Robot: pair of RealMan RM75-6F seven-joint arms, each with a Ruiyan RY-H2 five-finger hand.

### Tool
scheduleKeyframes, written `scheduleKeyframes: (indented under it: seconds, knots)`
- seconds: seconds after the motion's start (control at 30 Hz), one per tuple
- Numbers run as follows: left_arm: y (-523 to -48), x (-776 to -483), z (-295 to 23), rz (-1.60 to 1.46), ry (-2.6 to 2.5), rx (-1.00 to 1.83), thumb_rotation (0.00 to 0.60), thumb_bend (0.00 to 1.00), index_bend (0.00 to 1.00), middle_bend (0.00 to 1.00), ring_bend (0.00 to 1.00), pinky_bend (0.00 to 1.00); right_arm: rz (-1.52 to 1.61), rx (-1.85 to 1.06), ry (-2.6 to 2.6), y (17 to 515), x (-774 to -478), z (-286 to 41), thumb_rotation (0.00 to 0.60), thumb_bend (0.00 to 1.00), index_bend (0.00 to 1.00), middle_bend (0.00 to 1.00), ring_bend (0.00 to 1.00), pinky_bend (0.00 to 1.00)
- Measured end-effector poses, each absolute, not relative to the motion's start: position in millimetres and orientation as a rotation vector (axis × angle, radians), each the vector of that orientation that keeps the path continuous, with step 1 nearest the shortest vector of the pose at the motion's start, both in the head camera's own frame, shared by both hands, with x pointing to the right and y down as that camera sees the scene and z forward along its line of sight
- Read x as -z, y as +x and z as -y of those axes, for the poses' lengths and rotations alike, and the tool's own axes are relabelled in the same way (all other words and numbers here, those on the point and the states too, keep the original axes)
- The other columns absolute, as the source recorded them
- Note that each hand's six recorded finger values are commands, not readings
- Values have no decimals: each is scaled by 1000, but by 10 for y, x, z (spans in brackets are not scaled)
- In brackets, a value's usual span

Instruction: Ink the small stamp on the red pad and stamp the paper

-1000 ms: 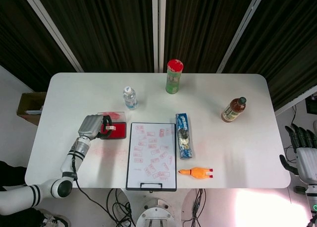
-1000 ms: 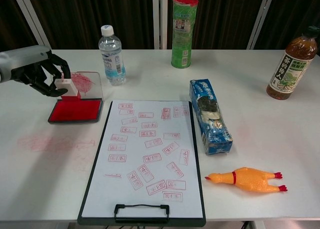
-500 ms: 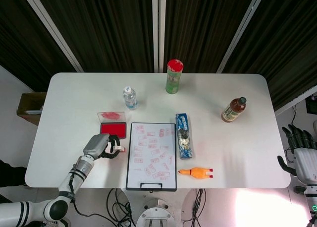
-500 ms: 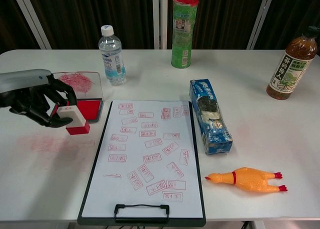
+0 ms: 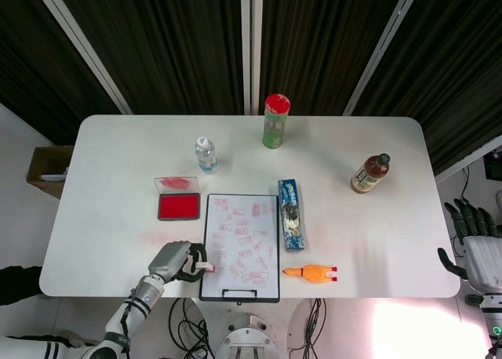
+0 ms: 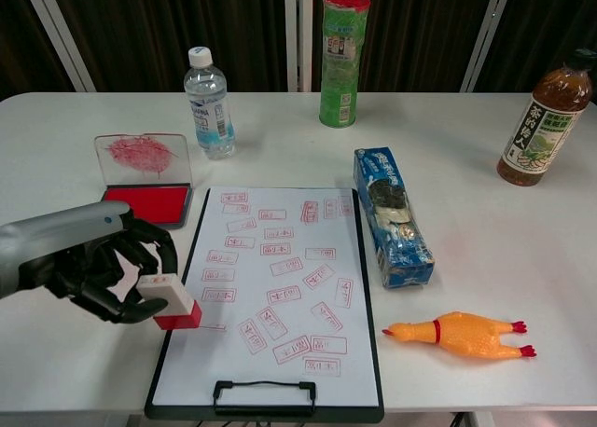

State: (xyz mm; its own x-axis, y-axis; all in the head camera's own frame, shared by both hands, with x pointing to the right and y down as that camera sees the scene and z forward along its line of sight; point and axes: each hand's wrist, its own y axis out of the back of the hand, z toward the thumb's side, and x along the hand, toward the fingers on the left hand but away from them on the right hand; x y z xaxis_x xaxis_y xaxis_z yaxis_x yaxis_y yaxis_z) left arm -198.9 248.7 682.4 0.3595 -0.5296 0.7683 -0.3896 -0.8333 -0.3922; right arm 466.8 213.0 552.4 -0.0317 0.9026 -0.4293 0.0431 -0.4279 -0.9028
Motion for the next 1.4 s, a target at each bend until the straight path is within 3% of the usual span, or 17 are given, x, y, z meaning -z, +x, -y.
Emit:
scheduleKeyframes:
  seconds: [0.7,1.4]
  knots:
    - [-1666,-6980,-2575,-685,-2379,1389,600,413,693,699,1000,1000,1043,-1568,-1524,4804,-5501,-2169,600,268,0,0,0,0]
    - [-1778,-7119,-2722,-612,-2315,1436,600,416,707,705,1000,1000,1040,-1588,-1508,4818,-5522,-2171,600,270,0,0,0,0]
